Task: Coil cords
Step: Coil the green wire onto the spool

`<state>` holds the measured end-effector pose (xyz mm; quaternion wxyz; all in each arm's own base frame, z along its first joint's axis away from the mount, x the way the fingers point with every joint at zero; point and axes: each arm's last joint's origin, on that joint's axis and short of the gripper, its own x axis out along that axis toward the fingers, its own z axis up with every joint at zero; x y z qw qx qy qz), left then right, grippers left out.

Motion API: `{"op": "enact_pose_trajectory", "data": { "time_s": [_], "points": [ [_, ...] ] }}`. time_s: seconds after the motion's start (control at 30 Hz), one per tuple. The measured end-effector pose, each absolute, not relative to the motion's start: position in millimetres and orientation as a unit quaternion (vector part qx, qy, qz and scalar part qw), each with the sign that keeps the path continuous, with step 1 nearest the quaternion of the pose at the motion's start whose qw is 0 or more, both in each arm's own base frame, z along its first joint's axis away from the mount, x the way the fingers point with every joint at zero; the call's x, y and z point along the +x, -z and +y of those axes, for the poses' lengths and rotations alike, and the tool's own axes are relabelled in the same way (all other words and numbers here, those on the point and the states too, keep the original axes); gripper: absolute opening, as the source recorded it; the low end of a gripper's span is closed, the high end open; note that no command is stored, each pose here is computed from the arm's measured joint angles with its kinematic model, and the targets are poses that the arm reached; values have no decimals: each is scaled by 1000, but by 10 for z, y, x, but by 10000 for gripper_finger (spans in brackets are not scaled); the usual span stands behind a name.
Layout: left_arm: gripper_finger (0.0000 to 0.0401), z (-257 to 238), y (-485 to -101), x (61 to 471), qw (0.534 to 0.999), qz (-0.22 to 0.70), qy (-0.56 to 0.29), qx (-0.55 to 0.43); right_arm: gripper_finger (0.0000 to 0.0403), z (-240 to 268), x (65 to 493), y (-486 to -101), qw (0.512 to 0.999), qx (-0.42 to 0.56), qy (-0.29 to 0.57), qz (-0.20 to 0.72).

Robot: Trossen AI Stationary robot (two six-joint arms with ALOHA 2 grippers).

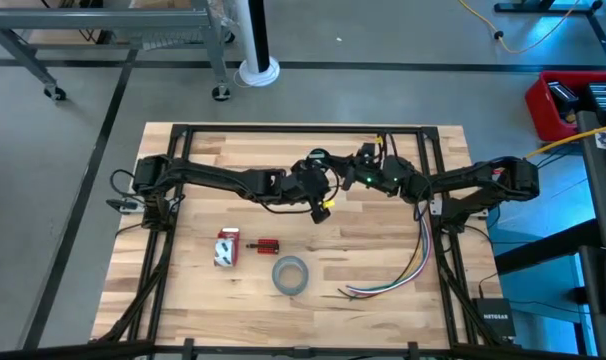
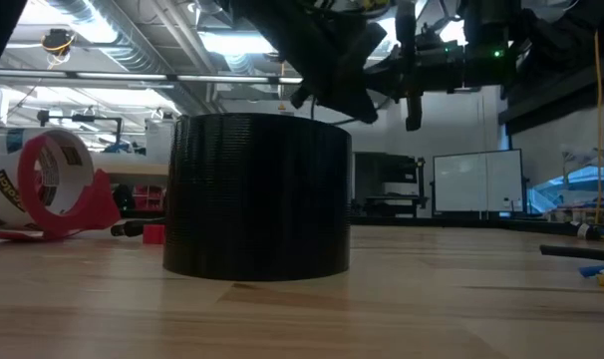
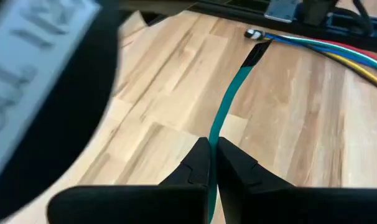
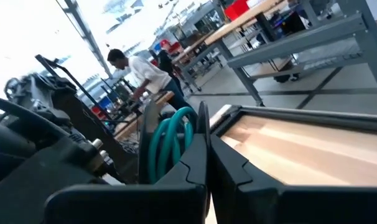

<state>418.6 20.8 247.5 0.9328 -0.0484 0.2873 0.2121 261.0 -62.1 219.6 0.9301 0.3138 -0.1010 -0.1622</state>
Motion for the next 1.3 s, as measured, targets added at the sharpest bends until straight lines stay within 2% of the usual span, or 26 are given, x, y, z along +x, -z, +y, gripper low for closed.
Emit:
{"op": "enact_pose_trajectory", "data": {
  "time_s": [0.63, 1.1, 1.3],
  "points": [
    [2, 109, -2588, 4181, 950, 270, -129, -90, 5, -623, 2613, -2132, 932, 310, 178, -67],
    [1, 153, -2647, 4002, 924, 321, -199, -51, 5, -626, 2613, -2088, 933, 305, 187, -50],
    [1, 156, -2695, 3984, 926, 311, -205, -62, 5, -626, 2612, -2081, 932, 307, 188, -48]
  ]
}}
